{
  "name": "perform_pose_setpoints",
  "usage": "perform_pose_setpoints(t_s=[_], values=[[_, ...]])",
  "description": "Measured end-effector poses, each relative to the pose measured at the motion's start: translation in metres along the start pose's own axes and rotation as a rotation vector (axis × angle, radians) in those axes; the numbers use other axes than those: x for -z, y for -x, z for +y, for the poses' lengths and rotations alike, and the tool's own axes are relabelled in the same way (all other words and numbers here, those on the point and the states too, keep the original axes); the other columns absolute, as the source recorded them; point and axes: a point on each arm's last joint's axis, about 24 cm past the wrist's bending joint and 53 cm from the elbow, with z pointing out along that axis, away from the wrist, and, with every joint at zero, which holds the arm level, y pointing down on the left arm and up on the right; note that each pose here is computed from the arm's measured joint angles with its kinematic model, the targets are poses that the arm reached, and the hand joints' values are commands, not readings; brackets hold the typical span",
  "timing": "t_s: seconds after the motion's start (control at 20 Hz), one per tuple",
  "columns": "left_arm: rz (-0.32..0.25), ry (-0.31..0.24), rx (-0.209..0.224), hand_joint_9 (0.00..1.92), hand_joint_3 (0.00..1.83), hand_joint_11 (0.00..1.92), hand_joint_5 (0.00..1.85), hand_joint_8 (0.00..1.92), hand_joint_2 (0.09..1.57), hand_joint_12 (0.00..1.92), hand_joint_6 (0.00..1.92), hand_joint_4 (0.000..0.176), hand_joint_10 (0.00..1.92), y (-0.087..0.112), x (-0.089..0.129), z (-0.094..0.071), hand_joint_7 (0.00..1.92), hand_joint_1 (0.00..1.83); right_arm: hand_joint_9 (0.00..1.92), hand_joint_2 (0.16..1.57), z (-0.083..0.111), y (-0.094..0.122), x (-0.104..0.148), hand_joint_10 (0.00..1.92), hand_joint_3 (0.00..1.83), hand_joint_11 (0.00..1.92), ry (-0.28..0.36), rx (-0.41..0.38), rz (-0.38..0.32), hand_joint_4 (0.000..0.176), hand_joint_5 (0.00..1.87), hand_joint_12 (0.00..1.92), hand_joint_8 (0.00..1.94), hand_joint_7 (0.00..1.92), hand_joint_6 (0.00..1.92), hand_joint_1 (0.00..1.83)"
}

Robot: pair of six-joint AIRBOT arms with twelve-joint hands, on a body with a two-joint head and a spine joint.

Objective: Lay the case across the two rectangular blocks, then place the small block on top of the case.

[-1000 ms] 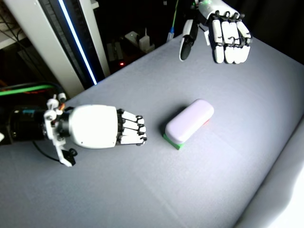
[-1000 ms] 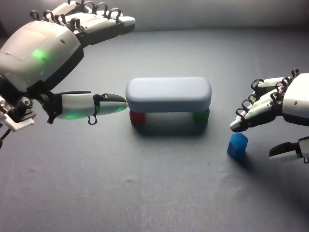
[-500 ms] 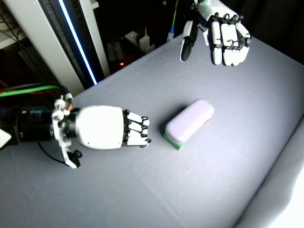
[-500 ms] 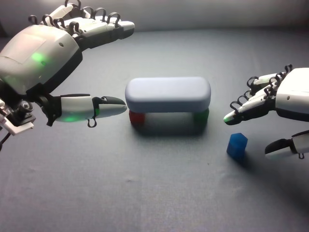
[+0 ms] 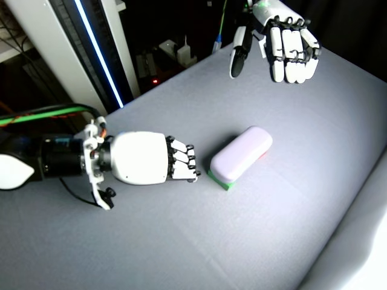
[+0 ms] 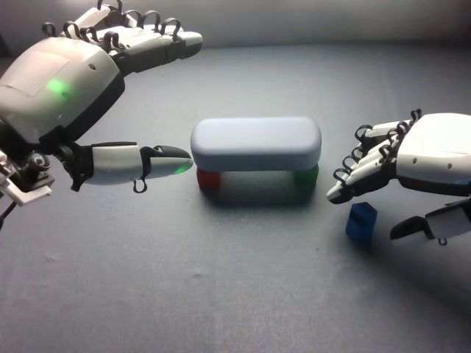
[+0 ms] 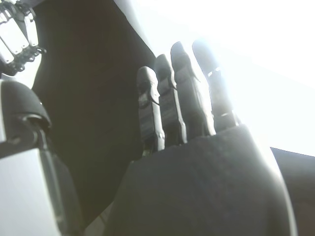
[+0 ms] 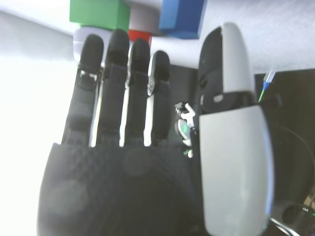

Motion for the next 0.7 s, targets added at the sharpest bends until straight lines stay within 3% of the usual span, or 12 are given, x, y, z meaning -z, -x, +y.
perform_pose_setpoints(t_s=[0.1,0.2,0.3,0.4,0.5,0.55,0.7], values=[[0.0,0.0,0.0,0.47,0.0,0.08,0.44,0.0,0.89,1.03,0.0,0.043,0.01,0.0,0.0,0.0,0.46,0.83,0.75,1.01,-0.0023,-0.0028,-0.0031,0.02,0.0,0.23,-0.006,-0.001,0.005,0.0,0.69,1.1,0.02,0.75,0.01,1.14],[-0.003,0.003,0.001,0.47,0.0,0.09,0.45,0.01,0.88,1.03,0.0,0.027,0.01,0.0009,0.0,0.001,0.47,0.84,0.76,1.02,-0.0042,-0.0046,-0.0051,0.02,0.0,0.23,-0.011,-0.001,0.009,0.0,0.7,1.07,0.01,0.76,0.0,1.12],[-0.004,0.003,0.002,0.46,0.0,0.08,0.45,0.0,0.88,1.02,0.0,0.034,0.0,0.001,-0.0002,0.0012,0.46,0.83,0.74,1.02,-0.0058,-0.0061,-0.0063,0.01,0.0,0.21,-0.018,-0.002,0.012,0.0,0.71,1.06,0.0,0.75,0.0,1.16],[-0.002,0.001,0.007,0.47,0.0,0.1,0.46,0.0,0.88,1.0,0.0,0.024,0.0,-0.0011,-0.0007,0.0006,0.47,0.81,0.81,1.01,-0.0077,-0.007,-0.0077,0.03,0.0,0.31,-0.023,-0.003,0.013,0.0,0.75,1.04,0.02,0.82,0.01,1.2],[-0.003,-0.001,0.008,0.48,0.0,0.09,0.46,0.0,0.88,1.02,0.0,0.026,0.0,-0.0009,-0.0007,0.0002,0.48,0.77,0.85,1.0,-0.0081,-0.0077,-0.0084,0.03,0.0,0.38,-0.024,-0.003,0.015,0.0,0.79,1.01,0.02,0.85,0.01,1.2],[-0.005,0.001,0.01,0.47,0.0,0.07,0.46,0.0,0.87,1.02,0.0,0.042,0.0,-0.0005,-0.0007,0.0006,0.48,0.78,0.85,1.0,-0.0079,-0.0084,-0.0089,0.03,0.0,0.39,-0.023,-0.004,0.016,0.0,0.8,1.02,0.01,0.86,0.02,1.2],[-0.006,0.003,0.009,0.49,0.0,0.09,0.46,0.01,0.86,1.03,0.0,0.052,0.01,0.0005,-0.0008,0.0016,0.49,0.74,0.89,1.0,-0.0079,-0.0101,-0.0096,0.03,0.0,0.43,-0.024,-0.001,0.02,0.0,0.87,1.0,0.01,0.9,0.03,1.24]])
